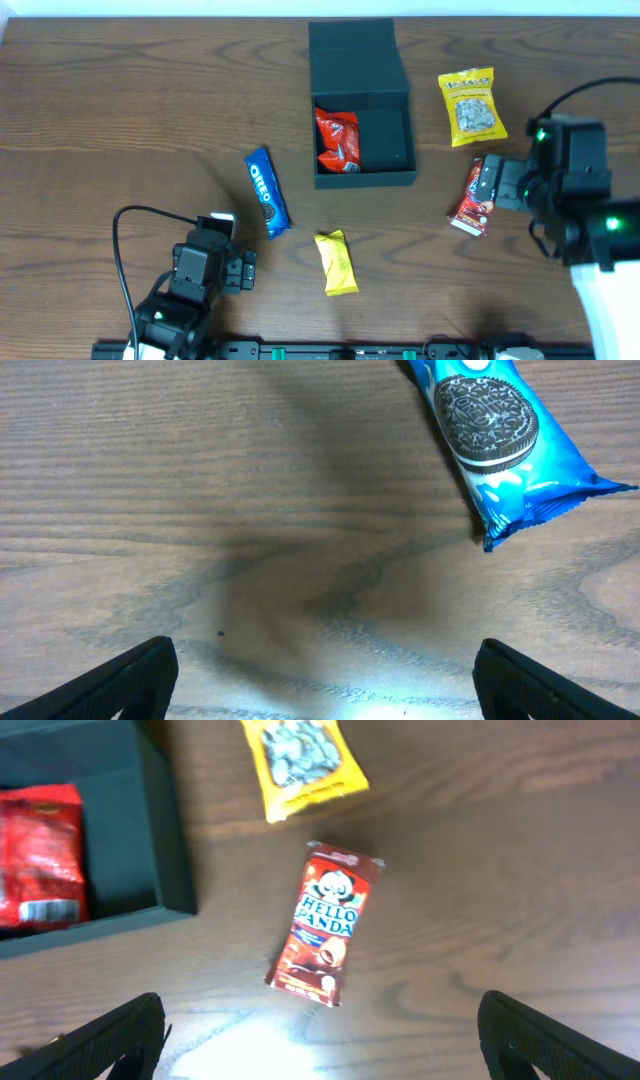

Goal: Pack container
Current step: 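Reach the right gripper to the yellow Hacks bag and grasp it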

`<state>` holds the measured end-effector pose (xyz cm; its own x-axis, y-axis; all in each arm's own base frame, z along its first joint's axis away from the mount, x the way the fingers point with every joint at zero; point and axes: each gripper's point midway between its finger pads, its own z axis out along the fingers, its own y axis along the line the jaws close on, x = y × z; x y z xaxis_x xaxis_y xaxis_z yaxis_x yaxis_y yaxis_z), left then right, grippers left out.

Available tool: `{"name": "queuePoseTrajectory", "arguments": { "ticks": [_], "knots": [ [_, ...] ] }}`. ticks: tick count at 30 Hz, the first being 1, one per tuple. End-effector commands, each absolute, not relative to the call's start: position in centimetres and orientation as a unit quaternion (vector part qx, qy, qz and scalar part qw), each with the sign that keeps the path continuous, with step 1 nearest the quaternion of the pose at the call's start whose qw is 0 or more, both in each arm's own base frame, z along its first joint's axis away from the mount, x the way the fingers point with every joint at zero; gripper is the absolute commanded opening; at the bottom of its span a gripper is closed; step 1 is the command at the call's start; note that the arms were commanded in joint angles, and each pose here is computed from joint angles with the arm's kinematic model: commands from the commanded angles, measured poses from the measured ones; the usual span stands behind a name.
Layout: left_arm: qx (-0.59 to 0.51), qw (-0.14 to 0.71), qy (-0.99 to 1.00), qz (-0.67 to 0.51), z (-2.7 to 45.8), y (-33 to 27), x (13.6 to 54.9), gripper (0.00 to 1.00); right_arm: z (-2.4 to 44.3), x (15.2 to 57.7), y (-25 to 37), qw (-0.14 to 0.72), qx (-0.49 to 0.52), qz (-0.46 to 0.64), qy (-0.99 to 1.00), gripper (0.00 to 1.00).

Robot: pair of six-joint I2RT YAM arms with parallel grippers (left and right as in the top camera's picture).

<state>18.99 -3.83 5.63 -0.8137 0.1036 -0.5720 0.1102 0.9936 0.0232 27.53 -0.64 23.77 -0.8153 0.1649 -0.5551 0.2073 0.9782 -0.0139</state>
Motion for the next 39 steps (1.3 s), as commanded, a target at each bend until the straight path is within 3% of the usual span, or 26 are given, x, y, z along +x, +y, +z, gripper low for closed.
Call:
{"name": "queuePoseTrajectory", "arguments": {
  "ticks": [1, 12, 23, 31, 39],
  "knots": [
    [0.062, 0.3, 0.952, -0.001, 5.6, -3.7, 19.0, 0.95, 24.5, 28.9, -1.6, 0.276, 0.125, -0.034, 0.953, 0.99],
    [0.062, 0.3, 0.952, -0.001, 5.6, -3.7, 19.0, 0.95, 21.3, 33.8, -2.4, 0.209, 0.099, -0.054, 0.971, 0.99],
    [0.062, 0.3, 0.952, -0.001, 5.6, -3.7, 19.0, 0.95, 19.8, 39.0, -2.8, 0.248, 0.098, -0.055, 0.962, 0.99],
    [0.062, 0.3, 0.952, -0.001, 5.6, -3.7, 19.0, 0.95, 17.8, 43.6, -3.2, 0.201, 0.085, -0.063, 0.974, 0.99],
    [0.062, 0.3, 0.952, -0.001, 5.6, -3.7, 19.0, 0.96, 12.0, 47.0, -1.9, 0.139, 0.033, -0.033, 0.989, 0.99]
  ]
}}
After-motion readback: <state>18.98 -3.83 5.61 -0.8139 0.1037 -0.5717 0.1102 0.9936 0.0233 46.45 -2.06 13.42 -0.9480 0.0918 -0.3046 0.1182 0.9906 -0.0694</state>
